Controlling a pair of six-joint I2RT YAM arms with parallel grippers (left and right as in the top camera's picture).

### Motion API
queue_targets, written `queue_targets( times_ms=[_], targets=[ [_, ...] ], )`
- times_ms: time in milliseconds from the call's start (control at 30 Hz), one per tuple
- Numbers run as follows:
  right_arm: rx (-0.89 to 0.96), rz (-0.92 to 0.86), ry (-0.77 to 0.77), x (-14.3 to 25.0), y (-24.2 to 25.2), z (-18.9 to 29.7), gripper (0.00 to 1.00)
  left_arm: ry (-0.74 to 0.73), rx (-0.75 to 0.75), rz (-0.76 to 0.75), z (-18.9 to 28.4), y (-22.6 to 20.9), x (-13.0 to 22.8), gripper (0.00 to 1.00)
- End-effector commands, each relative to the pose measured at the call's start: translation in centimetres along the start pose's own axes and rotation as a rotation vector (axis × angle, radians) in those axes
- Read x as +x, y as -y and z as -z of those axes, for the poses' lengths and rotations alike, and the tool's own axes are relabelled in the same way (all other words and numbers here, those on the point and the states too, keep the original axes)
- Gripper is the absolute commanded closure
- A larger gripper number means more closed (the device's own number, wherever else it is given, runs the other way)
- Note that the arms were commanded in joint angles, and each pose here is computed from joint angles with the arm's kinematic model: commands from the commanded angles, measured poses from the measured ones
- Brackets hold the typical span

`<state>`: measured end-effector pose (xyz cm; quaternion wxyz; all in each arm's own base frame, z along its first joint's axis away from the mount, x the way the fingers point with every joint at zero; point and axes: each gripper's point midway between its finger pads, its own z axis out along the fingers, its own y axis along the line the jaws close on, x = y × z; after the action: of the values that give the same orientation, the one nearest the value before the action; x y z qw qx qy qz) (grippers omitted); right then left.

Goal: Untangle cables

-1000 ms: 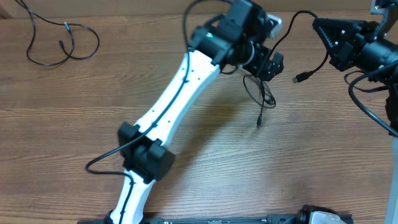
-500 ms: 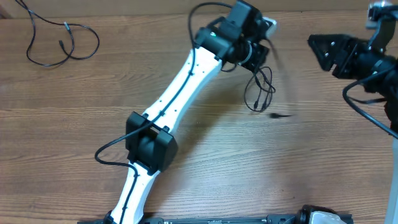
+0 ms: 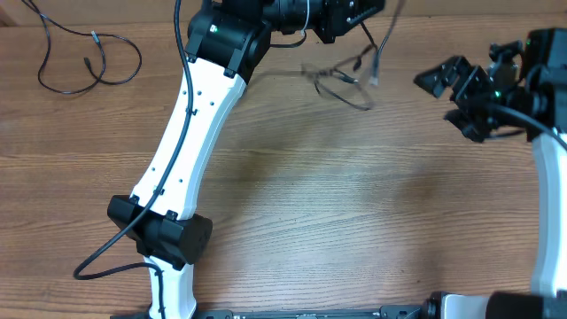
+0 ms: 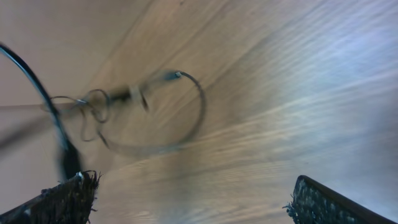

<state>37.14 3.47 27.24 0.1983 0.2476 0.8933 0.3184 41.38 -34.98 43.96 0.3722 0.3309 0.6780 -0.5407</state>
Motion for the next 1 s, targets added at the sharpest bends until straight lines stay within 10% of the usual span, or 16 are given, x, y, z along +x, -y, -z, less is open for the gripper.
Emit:
queue_targets(
  times_ms=[0, 533, 667, 967],
  targets=[
    [-0.146, -0.051, -0.104, 0.4, -2.1, -1.7, 0.0, -0.035, 0.154, -0.033, 0.3, 3.1, 0.3, 0.96],
    [-0.319, 0.41, -0.207, 2.9, -3.1, -2.2, 0.12, 0.089, -0.151, 0.023, 0.9, -2.4, -2.1, 0.96],
    [-0.331, 0.536, -0.209, 3.7, -3.7, -2.7, 0.37, 0.169, -0.122, 0.044, 1.1, -1.5, -4.3, 0.96],
    [-0.128, 0.567, -0.003, -0.1, -5.3, -6.1, 0.23, 0.298, 0.008, 0.152, 2.2, 2.1, -8.2, 0.96]
  ],
)
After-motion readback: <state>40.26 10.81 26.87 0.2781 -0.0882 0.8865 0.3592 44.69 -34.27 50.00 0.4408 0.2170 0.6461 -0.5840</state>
